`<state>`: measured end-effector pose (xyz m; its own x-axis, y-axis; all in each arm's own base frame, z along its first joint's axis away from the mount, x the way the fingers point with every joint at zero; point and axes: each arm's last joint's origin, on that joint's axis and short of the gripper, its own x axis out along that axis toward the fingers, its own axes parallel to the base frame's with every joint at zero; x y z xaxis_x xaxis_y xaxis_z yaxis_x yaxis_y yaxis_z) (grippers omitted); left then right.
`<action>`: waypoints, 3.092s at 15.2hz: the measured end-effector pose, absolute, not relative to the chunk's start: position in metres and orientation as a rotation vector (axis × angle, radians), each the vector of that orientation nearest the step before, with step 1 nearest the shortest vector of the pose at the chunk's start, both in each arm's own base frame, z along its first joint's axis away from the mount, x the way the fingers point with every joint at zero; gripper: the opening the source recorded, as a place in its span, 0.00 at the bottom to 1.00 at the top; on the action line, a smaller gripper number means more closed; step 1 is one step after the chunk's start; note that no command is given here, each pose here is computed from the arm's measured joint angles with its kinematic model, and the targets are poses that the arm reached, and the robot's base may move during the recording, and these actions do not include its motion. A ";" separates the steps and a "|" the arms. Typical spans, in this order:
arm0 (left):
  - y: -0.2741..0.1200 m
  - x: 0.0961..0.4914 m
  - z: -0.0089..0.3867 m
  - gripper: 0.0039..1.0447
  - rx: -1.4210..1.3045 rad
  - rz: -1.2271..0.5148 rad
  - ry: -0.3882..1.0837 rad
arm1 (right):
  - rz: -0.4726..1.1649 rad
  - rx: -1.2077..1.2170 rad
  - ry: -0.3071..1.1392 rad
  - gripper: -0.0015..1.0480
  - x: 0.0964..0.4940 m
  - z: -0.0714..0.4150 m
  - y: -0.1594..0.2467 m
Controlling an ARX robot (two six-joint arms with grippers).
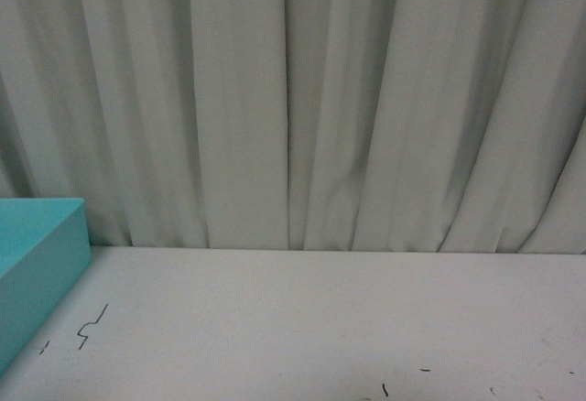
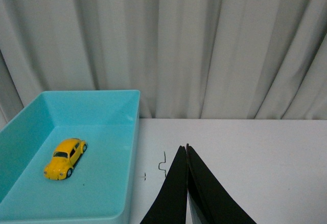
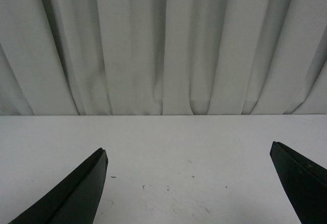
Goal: Wind up and store yellow beetle toy
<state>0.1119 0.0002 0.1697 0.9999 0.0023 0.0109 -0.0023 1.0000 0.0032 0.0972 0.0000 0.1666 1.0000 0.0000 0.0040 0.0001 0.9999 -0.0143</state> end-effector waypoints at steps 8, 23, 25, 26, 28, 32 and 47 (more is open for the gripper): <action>0.000 0.097 0.166 0.01 0.004 0.000 0.004 | 0.000 -0.014 -0.004 0.94 0.097 0.167 0.000; 0.000 0.097 0.166 0.79 0.002 0.000 -0.001 | 0.000 -0.014 -0.004 0.94 0.097 0.167 0.000; 0.000 0.097 0.166 0.96 0.004 0.000 -0.001 | 0.000 -0.014 -0.004 0.94 0.097 0.167 0.000; 0.000 0.097 0.166 0.94 0.003 0.000 -0.001 | 0.000 -0.014 -0.004 0.94 0.097 0.167 0.000; 0.000 0.097 0.166 0.94 0.003 0.000 -0.002 | 0.000 -0.014 -0.004 0.94 0.097 0.167 0.000; 0.000 0.097 0.166 0.94 0.003 0.000 -0.001 | 0.000 -0.014 -0.004 0.94 0.097 0.167 0.000; 0.000 0.097 0.166 0.94 0.003 0.000 -0.001 | 0.000 -0.014 -0.004 0.94 0.097 0.167 0.000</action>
<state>0.0974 0.0000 0.1662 1.0000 0.0004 0.0013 -0.0004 1.0000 0.0029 0.0972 0.0000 0.1666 1.0000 -0.0004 0.0040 0.0004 0.9999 -0.0139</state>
